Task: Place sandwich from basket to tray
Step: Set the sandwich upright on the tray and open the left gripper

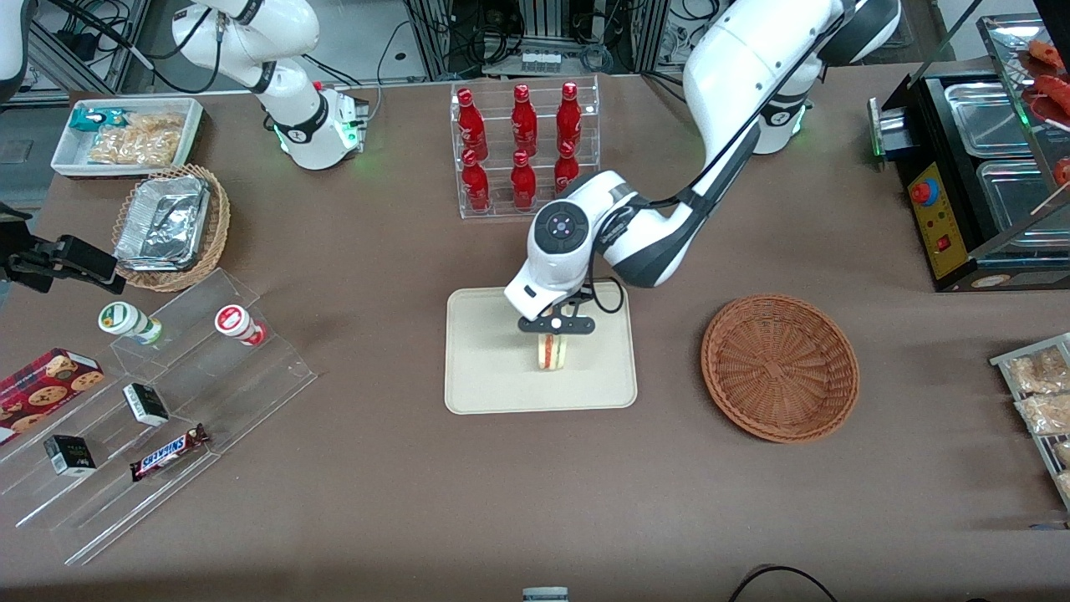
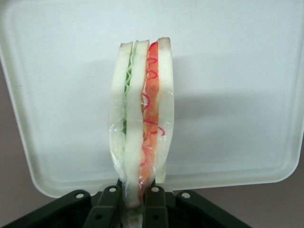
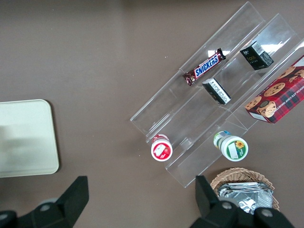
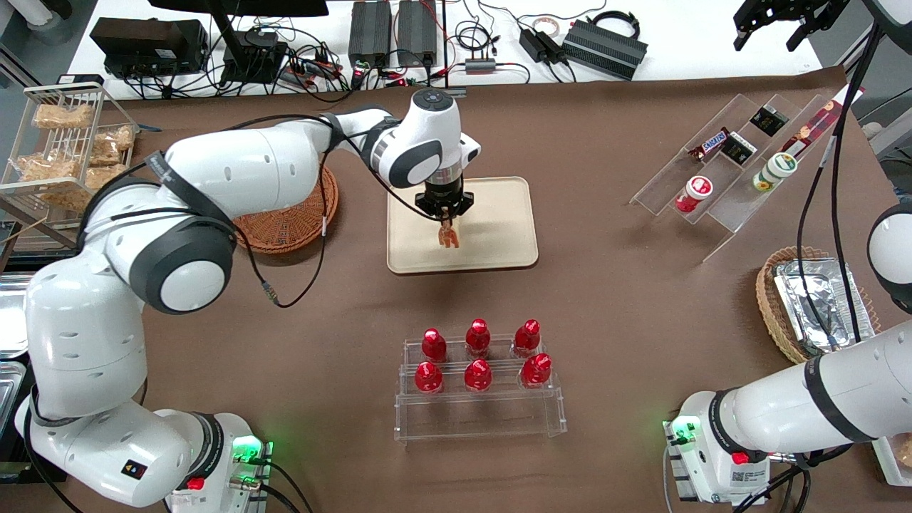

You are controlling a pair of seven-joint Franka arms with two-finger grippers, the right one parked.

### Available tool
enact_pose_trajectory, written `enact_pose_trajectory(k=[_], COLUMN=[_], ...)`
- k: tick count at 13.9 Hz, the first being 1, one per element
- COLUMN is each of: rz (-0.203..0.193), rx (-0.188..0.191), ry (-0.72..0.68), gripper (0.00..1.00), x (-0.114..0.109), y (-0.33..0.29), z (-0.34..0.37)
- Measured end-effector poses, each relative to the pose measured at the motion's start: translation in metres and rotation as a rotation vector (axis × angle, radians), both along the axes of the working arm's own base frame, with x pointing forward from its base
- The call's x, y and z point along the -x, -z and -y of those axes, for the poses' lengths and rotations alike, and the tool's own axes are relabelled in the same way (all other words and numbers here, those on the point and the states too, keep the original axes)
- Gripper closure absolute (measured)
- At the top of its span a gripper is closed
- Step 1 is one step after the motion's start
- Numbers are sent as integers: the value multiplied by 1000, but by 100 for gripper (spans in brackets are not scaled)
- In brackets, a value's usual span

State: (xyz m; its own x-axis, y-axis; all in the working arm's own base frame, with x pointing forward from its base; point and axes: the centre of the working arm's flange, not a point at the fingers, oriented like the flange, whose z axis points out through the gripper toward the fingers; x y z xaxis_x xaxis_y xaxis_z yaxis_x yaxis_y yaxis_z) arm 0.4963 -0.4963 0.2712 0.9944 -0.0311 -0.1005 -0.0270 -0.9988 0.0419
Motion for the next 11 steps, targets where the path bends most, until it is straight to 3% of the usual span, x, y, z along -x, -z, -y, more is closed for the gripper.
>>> enact_pose_trajectory(k=[2, 4, 7, 9, 10, 11], rz=[0, 15, 68, 111, 125, 139], rx=[6, 14, 8, -31, -68, -102], ry=[-19, -68, -121, -157, -184, -214], gripper=[75, 56, 27, 7, 0, 0], x=[-11, -23, -50, -72, -83, -93], y=[9, 6, -12, -41, -63, -91], z=[3, 4, -12, -37, -57, -80])
